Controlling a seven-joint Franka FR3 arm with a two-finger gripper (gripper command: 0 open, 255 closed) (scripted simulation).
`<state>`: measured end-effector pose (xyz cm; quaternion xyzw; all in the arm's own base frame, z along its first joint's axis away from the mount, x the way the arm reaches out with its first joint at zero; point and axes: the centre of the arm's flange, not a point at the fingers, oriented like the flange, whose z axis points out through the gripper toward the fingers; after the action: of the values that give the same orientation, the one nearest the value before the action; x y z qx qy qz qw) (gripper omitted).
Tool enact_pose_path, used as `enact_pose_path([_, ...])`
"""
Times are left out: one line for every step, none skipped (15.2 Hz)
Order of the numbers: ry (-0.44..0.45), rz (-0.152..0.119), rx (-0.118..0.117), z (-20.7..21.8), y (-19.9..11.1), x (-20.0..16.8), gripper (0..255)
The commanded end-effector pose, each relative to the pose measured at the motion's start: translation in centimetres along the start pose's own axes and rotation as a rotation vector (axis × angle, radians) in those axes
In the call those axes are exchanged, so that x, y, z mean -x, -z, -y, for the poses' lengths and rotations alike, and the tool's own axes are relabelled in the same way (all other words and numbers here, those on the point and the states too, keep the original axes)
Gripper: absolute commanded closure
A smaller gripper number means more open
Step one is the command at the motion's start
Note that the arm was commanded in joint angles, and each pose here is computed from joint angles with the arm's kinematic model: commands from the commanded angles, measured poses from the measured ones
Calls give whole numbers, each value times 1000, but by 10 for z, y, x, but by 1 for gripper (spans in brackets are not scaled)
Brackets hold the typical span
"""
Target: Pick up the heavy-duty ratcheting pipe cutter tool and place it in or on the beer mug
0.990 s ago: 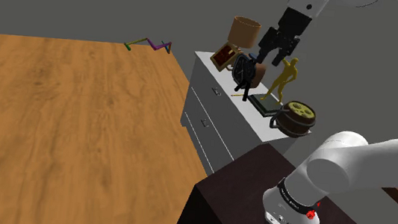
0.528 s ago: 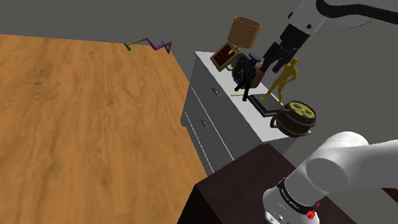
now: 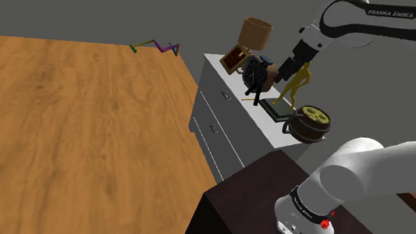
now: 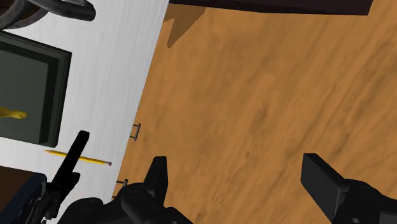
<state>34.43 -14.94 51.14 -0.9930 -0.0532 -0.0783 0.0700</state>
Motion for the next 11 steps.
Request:
enact_pose_path([36,-16,2,-25,-12,-2,0])
enact_pose_path([53,-24,2,-37,-18,-3,0])
enact_pose_path([69,-31,2,-48,-24,-5,0])
enact_pose_path([86,-39,2,-60,-29,-7,0])
enact_pose_path([103,-46,2,-72,-35,-9,0])
enact_pose_path([119,-53,2,-83,-41,-12,0])
enact_pose_path([136,-61,1,-95,-47,-14,0])
enact_pose_path([152,-68,1,-106,-52,-17,0])
enact_pose_path([169,-76,1,-117,-58,-21,0])
enact_pose_path([185,-83,1,-129,-64,-24,0])
enact_pose_path([202,-91,1,-140,-69,-28,0])
